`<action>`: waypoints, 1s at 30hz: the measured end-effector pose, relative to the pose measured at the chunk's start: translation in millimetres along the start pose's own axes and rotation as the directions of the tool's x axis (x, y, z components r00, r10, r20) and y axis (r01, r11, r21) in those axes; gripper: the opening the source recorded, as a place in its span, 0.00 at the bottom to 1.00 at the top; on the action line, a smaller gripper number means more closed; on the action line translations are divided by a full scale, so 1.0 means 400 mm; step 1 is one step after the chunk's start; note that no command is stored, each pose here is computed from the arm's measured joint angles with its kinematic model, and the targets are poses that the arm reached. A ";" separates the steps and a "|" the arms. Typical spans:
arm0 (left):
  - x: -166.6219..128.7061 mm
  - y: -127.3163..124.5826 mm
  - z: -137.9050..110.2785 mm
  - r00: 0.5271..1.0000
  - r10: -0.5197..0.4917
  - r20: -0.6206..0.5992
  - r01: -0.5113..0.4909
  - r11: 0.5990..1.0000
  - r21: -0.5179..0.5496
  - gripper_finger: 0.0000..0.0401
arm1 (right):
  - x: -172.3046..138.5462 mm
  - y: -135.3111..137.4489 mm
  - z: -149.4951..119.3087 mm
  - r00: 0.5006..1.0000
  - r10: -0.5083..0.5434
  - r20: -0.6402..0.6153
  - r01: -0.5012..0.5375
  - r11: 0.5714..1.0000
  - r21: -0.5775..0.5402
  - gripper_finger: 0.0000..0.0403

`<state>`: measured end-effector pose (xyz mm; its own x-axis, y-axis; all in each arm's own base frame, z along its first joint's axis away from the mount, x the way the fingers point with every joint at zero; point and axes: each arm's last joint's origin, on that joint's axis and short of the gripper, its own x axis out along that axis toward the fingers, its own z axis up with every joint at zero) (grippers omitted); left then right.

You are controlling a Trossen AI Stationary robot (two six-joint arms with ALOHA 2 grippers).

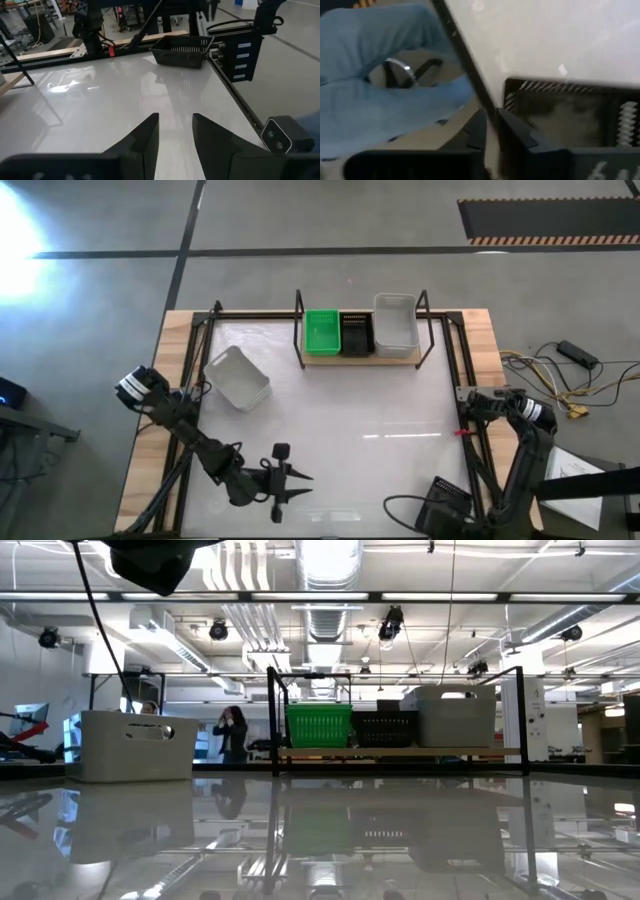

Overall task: Stack baskets on shelf by color
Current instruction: Stack the black bin on top of the other black bin on the shelf

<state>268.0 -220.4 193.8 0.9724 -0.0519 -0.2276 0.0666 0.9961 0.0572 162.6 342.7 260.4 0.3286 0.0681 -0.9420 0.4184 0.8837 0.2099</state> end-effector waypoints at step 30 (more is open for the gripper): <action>0.026 -0.016 -0.036 0.999 0.003 -0.033 -0.003 1.000 0.000 0.26 | 0.224 -0.005 0.052 0.977 -0.211 -0.016 0.200 0.945 -0.258 0.04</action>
<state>274.4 -226.3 177.0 0.9645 -0.0465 -0.2599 0.0636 0.9963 0.0579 208.9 337.2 181.0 0.2191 -0.1125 -0.9692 0.2423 0.9685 -0.0577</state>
